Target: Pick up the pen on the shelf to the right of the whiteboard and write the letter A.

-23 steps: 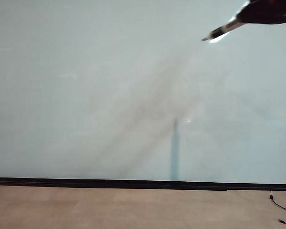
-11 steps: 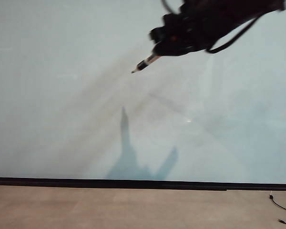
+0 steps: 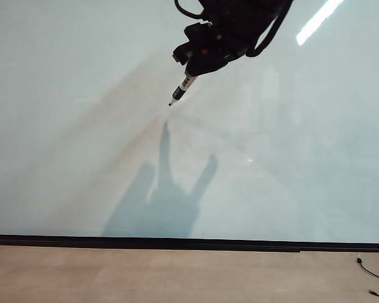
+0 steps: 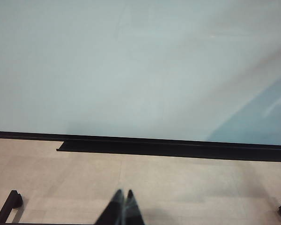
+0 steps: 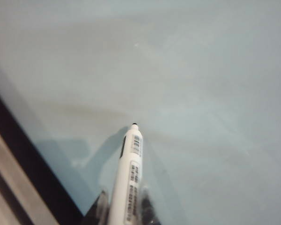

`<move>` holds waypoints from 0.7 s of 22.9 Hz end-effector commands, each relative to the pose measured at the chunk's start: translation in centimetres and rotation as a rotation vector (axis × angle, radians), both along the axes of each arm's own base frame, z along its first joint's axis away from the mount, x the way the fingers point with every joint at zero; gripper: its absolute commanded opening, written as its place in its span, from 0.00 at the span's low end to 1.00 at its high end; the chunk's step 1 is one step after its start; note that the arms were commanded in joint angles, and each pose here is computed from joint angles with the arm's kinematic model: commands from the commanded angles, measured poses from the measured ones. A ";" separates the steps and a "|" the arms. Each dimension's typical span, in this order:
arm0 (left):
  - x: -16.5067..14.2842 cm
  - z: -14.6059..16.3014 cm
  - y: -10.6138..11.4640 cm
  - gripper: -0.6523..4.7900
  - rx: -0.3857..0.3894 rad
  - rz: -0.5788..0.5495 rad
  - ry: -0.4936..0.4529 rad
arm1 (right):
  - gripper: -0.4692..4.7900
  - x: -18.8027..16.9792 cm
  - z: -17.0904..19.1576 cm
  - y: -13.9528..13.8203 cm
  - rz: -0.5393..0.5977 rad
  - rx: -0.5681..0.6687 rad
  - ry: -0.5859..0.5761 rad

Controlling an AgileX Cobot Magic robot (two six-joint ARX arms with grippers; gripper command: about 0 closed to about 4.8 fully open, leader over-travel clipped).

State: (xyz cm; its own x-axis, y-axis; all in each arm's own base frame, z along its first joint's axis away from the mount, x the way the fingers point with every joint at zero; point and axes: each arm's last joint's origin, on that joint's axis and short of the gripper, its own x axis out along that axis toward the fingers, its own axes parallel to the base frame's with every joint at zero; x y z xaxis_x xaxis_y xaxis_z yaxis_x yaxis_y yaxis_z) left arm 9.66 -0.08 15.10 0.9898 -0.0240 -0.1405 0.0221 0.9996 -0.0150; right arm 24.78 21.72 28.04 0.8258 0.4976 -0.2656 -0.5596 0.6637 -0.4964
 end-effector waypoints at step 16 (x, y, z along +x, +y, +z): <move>0.0 0.2 0.0 0.11 0.004 -0.001 -0.010 | 0.08 1.8 -0.4 -0.9 -0.013 -0.060 0.037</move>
